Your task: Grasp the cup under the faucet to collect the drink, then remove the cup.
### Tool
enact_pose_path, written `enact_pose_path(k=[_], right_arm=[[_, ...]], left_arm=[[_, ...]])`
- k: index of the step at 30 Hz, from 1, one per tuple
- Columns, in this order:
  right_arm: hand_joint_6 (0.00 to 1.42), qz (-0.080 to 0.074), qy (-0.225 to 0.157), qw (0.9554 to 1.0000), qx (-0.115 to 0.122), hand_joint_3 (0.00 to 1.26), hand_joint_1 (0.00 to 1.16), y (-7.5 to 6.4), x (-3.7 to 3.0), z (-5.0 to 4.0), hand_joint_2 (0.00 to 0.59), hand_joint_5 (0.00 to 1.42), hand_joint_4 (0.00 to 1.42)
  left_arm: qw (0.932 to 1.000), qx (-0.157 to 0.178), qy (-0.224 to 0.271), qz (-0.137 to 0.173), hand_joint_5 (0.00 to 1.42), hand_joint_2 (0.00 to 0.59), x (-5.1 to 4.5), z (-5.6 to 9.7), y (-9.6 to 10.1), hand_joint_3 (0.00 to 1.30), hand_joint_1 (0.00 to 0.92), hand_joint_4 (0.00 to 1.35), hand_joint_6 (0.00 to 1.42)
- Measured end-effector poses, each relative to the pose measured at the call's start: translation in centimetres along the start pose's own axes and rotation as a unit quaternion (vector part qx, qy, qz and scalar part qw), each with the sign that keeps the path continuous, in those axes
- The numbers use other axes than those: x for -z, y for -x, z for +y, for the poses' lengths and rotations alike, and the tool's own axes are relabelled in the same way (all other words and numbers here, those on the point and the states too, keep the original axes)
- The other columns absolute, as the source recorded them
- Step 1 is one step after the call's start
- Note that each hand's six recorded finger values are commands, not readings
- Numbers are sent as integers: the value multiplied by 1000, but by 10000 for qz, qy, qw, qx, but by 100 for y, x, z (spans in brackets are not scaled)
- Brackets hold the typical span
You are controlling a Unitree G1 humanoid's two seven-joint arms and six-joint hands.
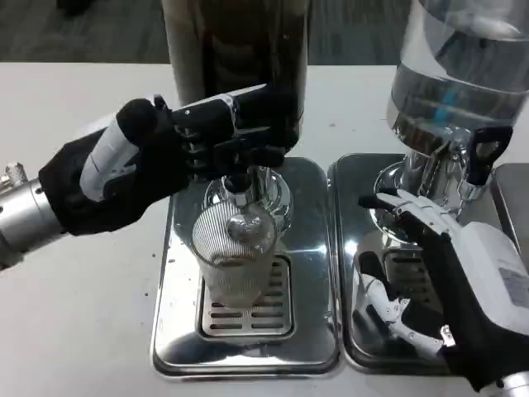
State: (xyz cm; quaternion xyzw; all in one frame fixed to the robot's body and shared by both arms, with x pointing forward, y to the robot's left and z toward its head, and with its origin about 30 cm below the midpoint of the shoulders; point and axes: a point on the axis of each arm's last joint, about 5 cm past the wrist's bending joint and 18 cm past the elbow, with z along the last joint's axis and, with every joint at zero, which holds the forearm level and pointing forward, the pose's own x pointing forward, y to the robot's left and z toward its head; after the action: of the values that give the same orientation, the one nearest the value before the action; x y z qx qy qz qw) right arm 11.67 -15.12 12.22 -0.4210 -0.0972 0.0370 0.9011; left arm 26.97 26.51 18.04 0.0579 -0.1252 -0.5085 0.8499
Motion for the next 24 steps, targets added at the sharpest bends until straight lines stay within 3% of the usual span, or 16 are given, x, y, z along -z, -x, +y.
enact_pose_path(k=[16, 24], right_arm=[[212, 30, -7, 10000, -33, 285, 721, -3, 14, 12, 452, 134, 164], [212, 30, -13, 10000, -31, 285, 719, -3, 14, 12, 458, 134, 164]], left_arm=[[9979, 69, -636, 20, 92, 19, -53, -37, 10, 79, 0, 0, 129], [9938, 152, -1098, 49, 91, 19, -99, -64, 12, 68, 0, 0, 129]])
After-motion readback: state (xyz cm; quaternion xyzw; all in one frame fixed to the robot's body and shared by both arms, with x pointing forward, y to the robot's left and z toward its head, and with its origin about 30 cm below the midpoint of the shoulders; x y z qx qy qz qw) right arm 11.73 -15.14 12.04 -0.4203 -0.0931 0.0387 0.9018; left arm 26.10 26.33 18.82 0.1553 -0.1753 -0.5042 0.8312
